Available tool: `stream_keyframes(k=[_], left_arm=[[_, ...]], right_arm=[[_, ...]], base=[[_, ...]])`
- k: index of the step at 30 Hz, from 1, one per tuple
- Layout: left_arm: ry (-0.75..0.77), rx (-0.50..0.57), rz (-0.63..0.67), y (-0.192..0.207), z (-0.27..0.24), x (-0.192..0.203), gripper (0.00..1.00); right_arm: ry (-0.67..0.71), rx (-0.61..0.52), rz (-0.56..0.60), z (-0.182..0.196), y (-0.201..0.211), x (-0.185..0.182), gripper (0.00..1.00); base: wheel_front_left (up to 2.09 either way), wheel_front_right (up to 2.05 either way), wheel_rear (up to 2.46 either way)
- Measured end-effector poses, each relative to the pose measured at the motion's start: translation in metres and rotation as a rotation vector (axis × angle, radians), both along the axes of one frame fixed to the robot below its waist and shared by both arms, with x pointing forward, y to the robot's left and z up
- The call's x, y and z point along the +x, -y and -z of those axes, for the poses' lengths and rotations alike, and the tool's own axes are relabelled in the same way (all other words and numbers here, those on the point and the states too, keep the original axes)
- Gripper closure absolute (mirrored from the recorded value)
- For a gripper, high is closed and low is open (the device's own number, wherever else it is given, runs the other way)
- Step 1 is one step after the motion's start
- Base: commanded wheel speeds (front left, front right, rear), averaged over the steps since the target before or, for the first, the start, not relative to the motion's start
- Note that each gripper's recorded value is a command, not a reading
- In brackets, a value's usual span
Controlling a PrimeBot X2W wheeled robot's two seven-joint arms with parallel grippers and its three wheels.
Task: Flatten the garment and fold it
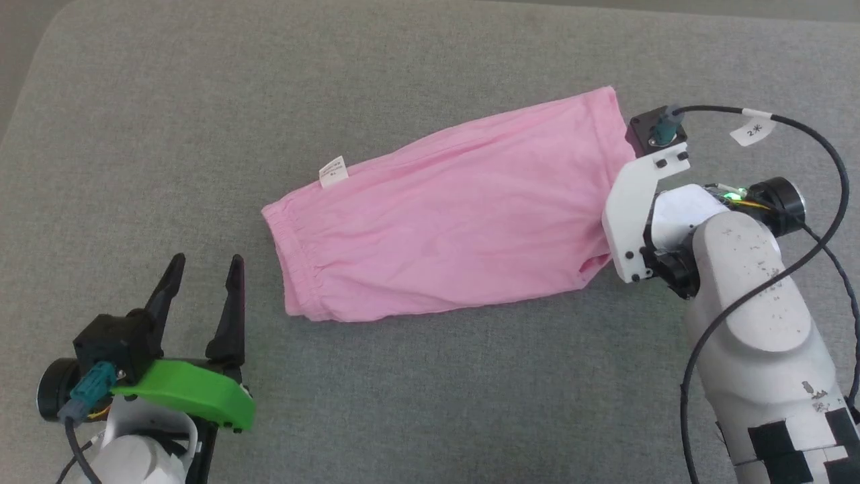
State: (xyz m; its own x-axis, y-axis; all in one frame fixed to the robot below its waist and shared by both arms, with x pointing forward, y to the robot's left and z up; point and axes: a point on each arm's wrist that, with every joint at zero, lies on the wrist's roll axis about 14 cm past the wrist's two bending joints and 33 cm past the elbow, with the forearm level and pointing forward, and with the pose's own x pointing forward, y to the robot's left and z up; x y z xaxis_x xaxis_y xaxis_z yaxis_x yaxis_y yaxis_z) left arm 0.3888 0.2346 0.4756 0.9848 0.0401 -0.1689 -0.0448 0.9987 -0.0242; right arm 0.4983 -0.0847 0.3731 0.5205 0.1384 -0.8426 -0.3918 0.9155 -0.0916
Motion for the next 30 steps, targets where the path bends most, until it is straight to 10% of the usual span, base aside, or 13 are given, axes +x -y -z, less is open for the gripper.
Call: stream_keyframes(k=[1,2,25,27,30], left_arm=[[-0.017,-0.007,-0.001,0.000,0.003,0.000,0.00],[-0.039,-0.016,-0.003,0.000,0.007,-0.001,0.00],[-0.725,-0.130,0.083,0.037,0.101,-0.007,0.00],[-0.750,-0.154,0.118,0.044,0.104,-0.008,1.00],[-0.766,-0.179,0.162,0.051,0.104,-0.009,1.00]], right_arm=[[-0.008,-0.003,-0.001,0.001,-0.001,0.000,0.79],[-0.011,0.000,-0.001,0.001,-0.001,0.001,1.00],[0.004,0.060,0.010,0.000,-0.002,0.002,1.00],[0.005,0.066,0.013,0.000,-0.001,0.002,1.00],[0.012,0.075,0.013,-0.001,-0.001,0.002,1.00]], base=[[0.00,0.00,0.00],[0.00,0.00,0.00],[0.00,0.00,0.00],[0.00,0.00,0.00],[0.00,0.00,0.00]])
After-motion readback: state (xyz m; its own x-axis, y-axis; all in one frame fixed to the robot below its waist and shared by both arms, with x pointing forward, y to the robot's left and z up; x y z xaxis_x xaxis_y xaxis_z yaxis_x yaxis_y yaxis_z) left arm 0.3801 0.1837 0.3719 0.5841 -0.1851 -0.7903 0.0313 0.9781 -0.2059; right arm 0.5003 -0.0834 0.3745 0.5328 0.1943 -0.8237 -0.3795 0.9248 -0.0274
